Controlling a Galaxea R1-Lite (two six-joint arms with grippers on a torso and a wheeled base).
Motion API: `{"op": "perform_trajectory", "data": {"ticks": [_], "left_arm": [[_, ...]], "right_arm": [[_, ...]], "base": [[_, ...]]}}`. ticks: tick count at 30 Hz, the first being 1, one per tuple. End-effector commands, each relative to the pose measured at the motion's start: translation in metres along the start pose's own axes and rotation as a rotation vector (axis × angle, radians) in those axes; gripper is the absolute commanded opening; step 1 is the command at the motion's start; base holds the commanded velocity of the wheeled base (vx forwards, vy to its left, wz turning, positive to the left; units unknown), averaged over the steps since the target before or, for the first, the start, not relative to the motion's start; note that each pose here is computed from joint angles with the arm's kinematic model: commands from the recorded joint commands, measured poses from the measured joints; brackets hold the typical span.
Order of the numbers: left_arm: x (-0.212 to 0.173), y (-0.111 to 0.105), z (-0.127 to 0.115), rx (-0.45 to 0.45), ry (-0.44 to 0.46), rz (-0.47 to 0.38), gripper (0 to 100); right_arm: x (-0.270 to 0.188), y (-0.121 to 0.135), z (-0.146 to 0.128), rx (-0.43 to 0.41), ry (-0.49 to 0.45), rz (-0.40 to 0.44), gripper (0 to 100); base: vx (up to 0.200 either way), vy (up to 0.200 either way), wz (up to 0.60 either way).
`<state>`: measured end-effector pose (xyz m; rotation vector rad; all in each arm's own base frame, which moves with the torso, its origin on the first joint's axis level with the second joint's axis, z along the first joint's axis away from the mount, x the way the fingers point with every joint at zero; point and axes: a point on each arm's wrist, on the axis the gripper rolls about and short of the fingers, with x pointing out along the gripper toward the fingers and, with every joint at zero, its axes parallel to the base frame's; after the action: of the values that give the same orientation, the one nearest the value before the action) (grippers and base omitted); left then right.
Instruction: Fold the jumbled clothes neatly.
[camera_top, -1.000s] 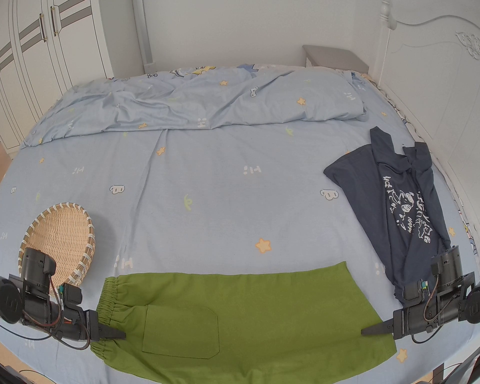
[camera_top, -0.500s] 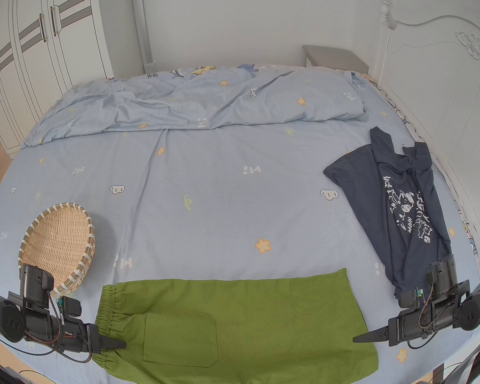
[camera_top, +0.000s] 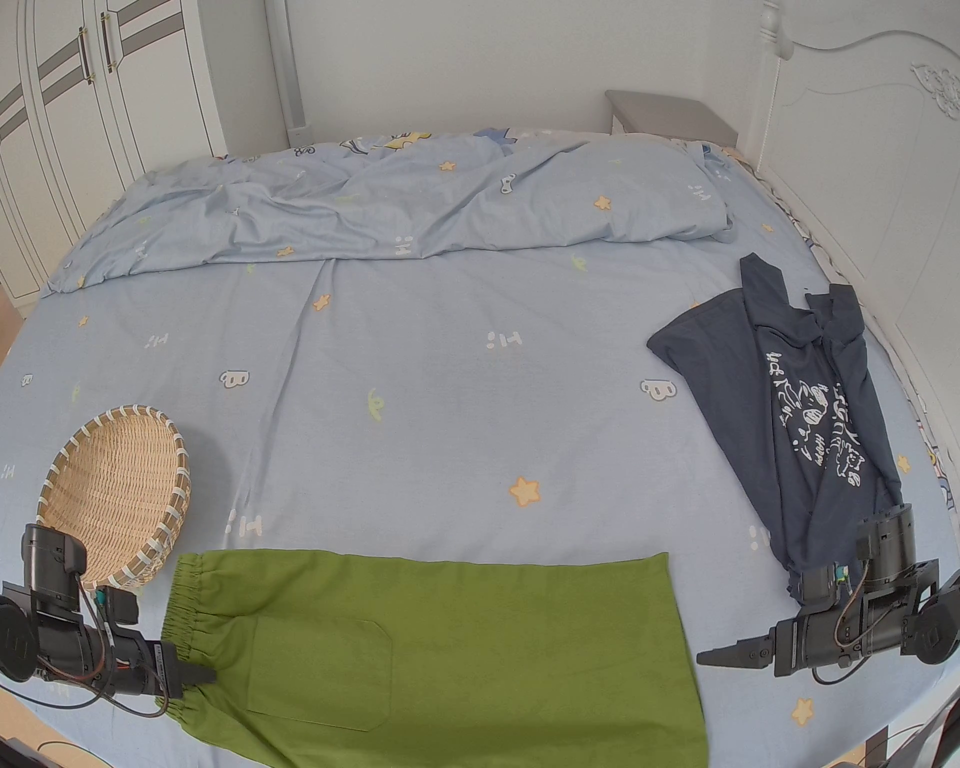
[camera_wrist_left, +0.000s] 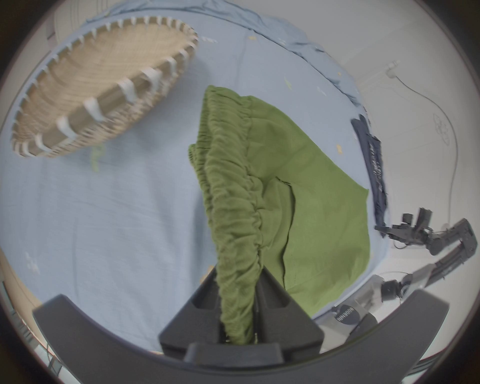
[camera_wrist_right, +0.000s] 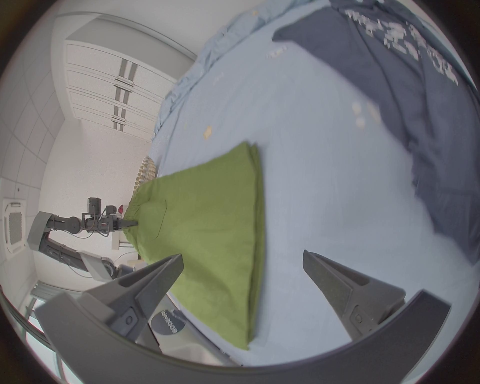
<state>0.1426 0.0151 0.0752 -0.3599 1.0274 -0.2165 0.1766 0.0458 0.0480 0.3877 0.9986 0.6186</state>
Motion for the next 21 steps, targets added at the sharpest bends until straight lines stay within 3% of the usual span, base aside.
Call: {"op": "perform_trajectory", "data": {"ticks": [1, 7, 14, 21], "left_arm": [[-0.022, 0.005, 0.008, 0.001, -0.137, 0.088, 0], [-0.030, 0.001, 0.014, 0.030, -0.125, 0.097, 0], [-0.099, -0.047, 0.052, 0.128, -0.130, 0.062, 0], [-0.127, -0.076, 0.066, 0.230, -0.117, 0.006, 0]], "right_arm": [[-0.006, 0.002, 0.007, -0.036, -0.090, -0.025, 100], [-0.009, 0.004, 0.011, -0.052, -0.117, -0.028, 100], [-0.028, 0.009, 0.048, -0.106, -0.289, -0.034, 100], [-0.031, 0.019, 0.075, -0.121, -0.344, -0.008, 100]], "base": [[0.000, 0.000, 0.00], [0.000, 0.000, 0.00], [0.000, 0.000, 0.00], [0.000, 0.000, 0.00]]}}
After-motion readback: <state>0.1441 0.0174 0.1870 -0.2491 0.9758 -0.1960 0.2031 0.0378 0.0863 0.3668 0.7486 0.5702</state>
